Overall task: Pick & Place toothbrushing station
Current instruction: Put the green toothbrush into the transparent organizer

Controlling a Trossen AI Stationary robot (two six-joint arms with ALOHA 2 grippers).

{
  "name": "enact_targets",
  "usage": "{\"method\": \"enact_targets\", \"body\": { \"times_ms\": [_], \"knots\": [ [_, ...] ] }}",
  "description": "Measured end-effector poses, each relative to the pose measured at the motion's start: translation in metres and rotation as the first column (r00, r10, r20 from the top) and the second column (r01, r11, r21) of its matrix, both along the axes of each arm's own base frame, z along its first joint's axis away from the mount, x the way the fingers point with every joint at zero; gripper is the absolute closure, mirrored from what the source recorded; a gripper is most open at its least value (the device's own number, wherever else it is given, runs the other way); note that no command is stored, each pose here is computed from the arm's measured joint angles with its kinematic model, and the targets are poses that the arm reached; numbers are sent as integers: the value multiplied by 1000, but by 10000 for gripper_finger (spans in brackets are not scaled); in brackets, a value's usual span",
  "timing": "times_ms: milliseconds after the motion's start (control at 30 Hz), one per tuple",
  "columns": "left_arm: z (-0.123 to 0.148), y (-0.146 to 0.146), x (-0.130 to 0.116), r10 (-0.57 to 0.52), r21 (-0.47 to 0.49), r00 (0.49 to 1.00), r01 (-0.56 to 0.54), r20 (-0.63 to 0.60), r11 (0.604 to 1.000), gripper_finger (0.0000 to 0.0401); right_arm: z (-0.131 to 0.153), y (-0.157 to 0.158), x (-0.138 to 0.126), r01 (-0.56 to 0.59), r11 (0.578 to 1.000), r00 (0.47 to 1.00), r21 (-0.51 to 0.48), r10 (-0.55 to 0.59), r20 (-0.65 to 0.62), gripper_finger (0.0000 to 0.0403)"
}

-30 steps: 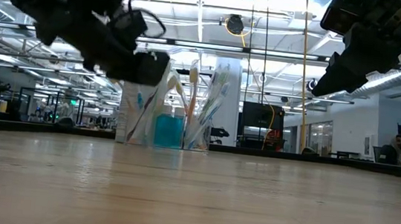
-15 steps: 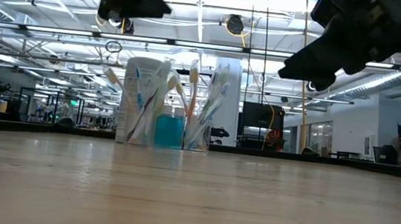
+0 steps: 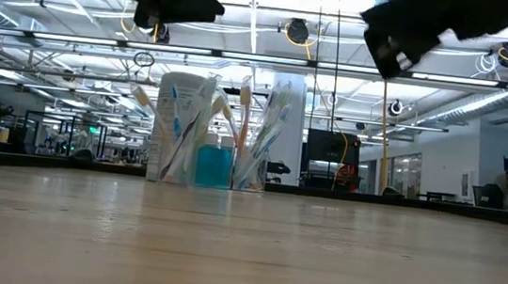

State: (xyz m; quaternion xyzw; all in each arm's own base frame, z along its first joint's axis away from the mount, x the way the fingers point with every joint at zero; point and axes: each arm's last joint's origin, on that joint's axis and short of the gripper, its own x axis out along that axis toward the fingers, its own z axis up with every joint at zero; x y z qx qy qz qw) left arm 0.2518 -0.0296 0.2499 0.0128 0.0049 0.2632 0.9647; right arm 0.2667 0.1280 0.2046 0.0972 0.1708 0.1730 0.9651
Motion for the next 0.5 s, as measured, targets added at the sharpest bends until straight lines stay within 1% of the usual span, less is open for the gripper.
{"method": "enact_targets", "body": {
  "times_ms": [67, 133, 167, 233, 300, 333, 400, 467, 500],
  "knots": [
    [-1, 1, 0, 6, 2, 1000, -6, -11, 1000, 260, -8, 11, 1, -65, 998, 991, -1, 64, -115, 277],
    [-2, 2, 0, 9, 3, 1000, -9, -16, 1000, 261, -16, 21, -2, -64, 998, 962, 14, 65, -267, 277],
    [-2, 3, 0, 10, 4, 1000, -10, -20, 1000, 261, -19, 26, -5, -46, 998, 937, 31, 54, -346, 277],
    [-4, 2, 0, 9, 7, 999, -9, -39, 1000, 261, -24, 32, -15, 23, 998, 857, 58, 10, -515, 277],
    [-4, 2, 0, 8, 8, 999, -8, -44, 1000, 260, -30, 39, -30, 97, 993, 748, 61, -32, -663, 277],
    [-4, 3, 0, 9, 9, 999, -9, -44, 1000, 261, -33, 42, -39, 130, 989, 677, 65, -41, -734, 277],
    [-4, 3, 0, 9, 9, 999, -9, -47, 1000, 260, -35, 48, -57, 209, 974, 521, 92, -32, -853, 277],
    [-4, 3, 0, 9, 8, 999, -8, -47, 1000, 261, -33, 55, -73, 294, 949, 366, 116, 0, -931, 277],
    [-4, 3, 0, 9, 8, 999, -8, -46, 1000, 261, -32, 59, -81, 328, 938, 295, 111, 9, -956, 277]
  ]
}}
